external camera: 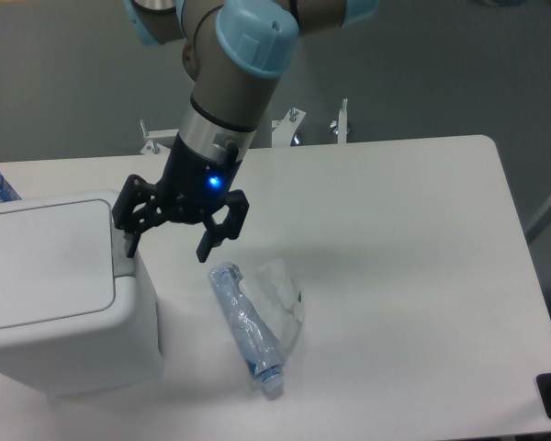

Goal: Open the trash can
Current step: 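Press the gripper fingers against the trash can lid to flip it open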

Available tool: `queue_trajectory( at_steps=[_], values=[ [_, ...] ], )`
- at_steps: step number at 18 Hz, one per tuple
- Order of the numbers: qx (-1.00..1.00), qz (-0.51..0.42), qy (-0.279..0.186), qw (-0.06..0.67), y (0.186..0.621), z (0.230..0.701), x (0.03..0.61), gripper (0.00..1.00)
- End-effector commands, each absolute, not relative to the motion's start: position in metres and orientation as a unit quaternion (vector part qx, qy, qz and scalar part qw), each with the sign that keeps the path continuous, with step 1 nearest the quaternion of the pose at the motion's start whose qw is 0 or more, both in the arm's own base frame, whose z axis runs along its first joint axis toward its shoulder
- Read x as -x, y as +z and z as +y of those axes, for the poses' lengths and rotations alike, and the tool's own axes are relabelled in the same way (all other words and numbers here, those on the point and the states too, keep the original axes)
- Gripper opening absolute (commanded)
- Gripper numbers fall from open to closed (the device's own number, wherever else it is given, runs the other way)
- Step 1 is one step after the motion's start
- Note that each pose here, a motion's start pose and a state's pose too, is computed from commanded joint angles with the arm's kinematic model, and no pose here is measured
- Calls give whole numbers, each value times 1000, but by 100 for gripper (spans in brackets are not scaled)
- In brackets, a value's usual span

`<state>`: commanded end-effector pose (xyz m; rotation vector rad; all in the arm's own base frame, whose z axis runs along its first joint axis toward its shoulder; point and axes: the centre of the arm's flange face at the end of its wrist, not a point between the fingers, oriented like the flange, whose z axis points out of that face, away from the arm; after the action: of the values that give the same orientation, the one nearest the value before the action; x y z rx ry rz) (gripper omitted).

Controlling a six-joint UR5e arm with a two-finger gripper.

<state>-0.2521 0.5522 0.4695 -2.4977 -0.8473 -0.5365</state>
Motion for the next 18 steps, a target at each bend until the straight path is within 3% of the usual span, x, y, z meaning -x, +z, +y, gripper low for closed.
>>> queue_trajectory(
  at_steps=[18],
  values=[
    [908,-305,-186,219,464,554,253,100]
  ],
)
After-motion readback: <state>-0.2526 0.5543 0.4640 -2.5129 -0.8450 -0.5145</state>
